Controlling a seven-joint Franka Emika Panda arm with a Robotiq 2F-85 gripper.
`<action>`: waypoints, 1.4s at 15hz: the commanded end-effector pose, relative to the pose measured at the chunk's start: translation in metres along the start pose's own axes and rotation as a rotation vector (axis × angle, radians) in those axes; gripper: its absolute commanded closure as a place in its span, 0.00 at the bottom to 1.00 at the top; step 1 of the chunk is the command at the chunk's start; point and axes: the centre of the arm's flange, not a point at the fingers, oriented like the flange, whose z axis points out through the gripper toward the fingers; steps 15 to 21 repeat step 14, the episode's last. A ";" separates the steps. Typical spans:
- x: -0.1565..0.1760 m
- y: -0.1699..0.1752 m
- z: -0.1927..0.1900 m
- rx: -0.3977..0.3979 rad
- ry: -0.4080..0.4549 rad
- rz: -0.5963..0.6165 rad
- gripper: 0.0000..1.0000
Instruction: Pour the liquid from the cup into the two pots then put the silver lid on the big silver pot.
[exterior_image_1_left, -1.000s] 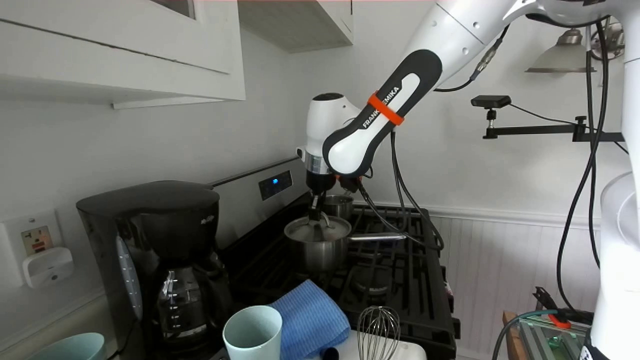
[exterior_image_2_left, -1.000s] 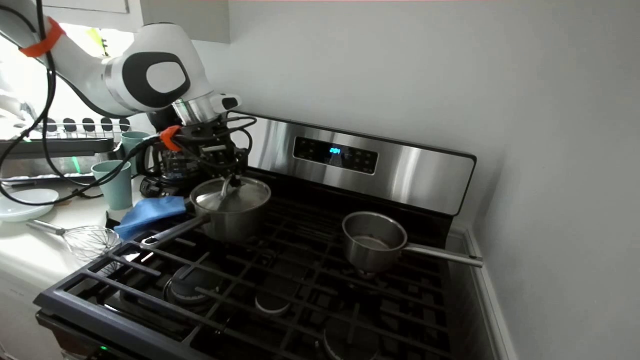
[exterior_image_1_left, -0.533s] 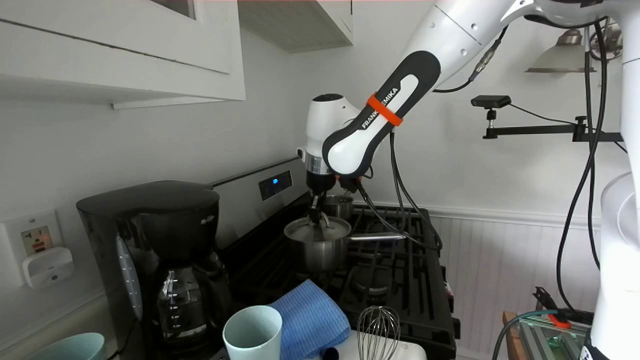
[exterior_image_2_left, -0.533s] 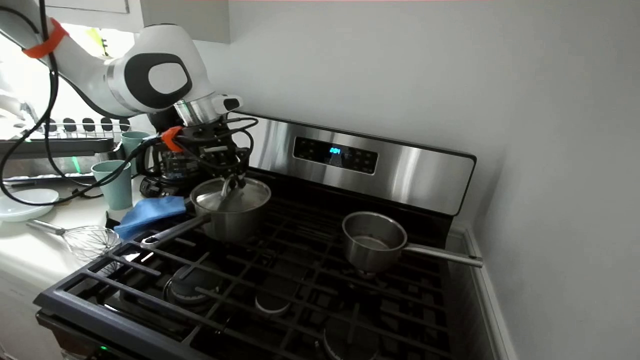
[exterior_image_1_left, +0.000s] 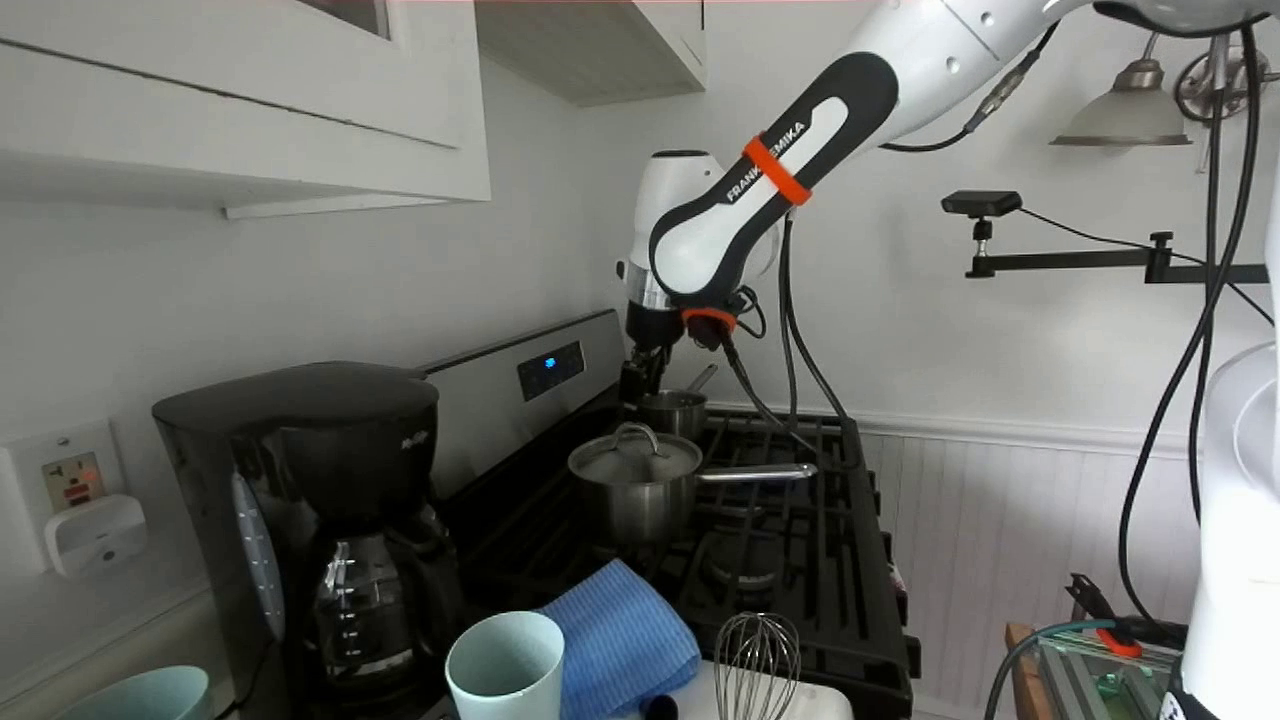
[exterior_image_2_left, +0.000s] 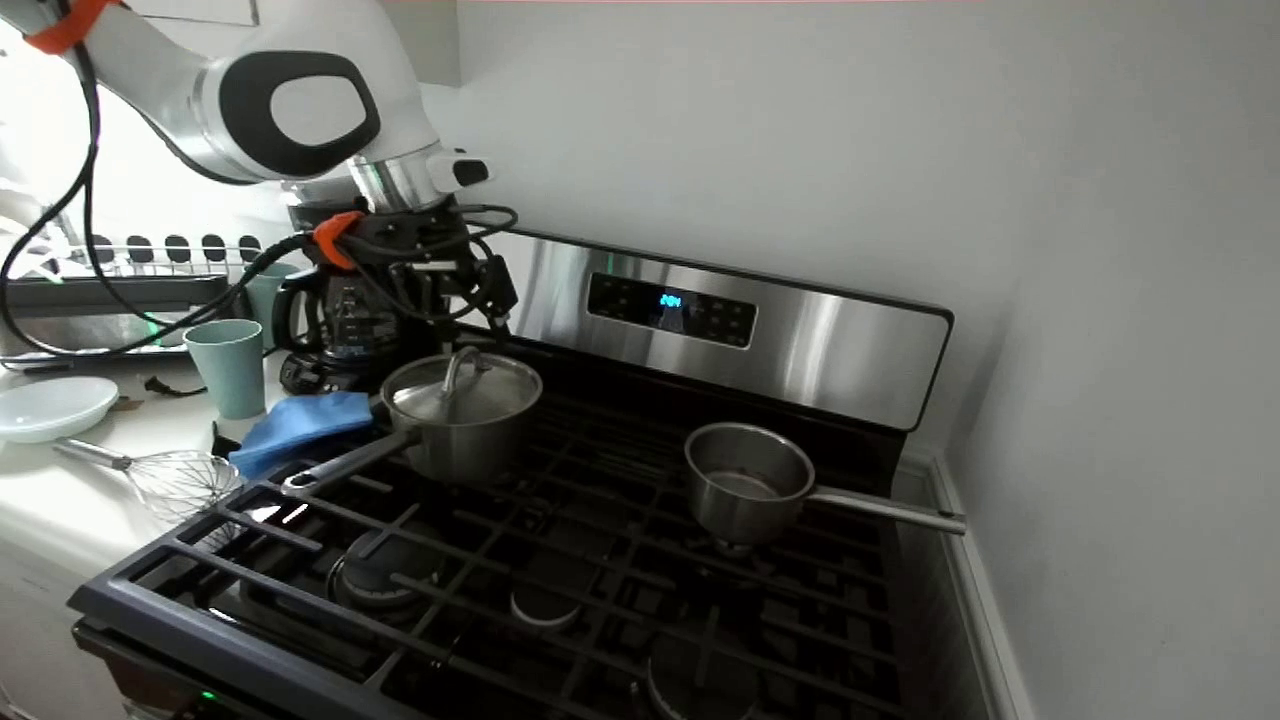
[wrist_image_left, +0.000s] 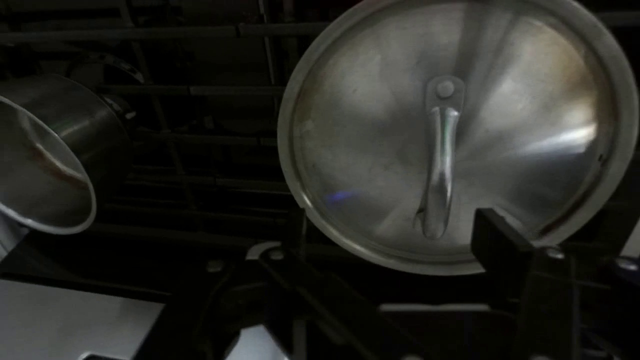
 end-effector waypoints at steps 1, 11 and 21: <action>-0.019 0.040 -0.043 0.051 -0.021 0.103 0.00; -0.086 0.136 -0.104 0.170 -0.046 0.560 0.00; -0.099 0.156 -0.111 0.169 -0.017 0.633 0.00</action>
